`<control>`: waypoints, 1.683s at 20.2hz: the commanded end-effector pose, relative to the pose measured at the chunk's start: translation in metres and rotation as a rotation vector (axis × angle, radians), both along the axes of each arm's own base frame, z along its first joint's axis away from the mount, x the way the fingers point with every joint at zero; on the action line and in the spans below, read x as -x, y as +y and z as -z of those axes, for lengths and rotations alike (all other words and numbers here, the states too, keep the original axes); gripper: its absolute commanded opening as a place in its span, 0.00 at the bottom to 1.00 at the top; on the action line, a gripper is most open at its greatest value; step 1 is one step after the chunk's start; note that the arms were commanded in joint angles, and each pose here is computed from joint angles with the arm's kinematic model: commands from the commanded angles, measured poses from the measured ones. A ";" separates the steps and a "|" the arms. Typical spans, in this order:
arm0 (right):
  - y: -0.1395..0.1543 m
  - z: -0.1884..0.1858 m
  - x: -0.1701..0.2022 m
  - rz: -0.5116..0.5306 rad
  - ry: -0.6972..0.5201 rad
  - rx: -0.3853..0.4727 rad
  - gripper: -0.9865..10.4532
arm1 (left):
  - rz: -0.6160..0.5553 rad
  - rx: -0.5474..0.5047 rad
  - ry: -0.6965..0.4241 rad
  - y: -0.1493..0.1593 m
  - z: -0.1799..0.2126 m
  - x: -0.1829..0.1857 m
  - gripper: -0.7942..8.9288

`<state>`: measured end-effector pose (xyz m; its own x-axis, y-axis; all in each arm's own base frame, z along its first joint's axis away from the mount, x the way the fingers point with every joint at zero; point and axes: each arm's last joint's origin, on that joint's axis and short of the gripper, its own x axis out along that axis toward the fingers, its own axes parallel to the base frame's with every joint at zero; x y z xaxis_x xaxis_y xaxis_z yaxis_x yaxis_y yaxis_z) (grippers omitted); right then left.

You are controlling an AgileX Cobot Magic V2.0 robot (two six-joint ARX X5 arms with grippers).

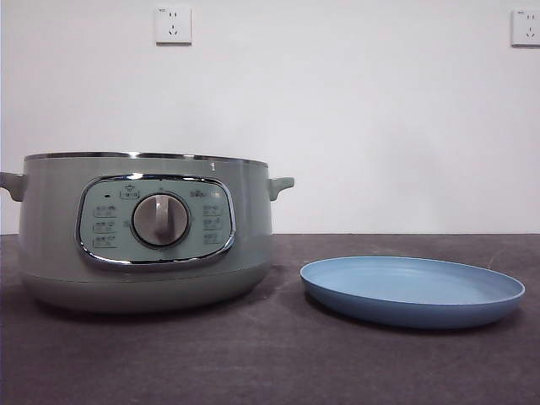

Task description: Take the potato out from the steamer,put the potato on the plate,close the lid

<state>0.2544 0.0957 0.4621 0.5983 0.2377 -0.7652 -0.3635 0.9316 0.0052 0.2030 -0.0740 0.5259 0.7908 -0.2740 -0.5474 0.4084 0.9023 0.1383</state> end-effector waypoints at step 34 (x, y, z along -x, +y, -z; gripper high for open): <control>0.038 0.275 -0.048 -0.062 0.387 0.052 0.08 | 0.031 0.007 0.037 0.001 0.000 0.006 0.07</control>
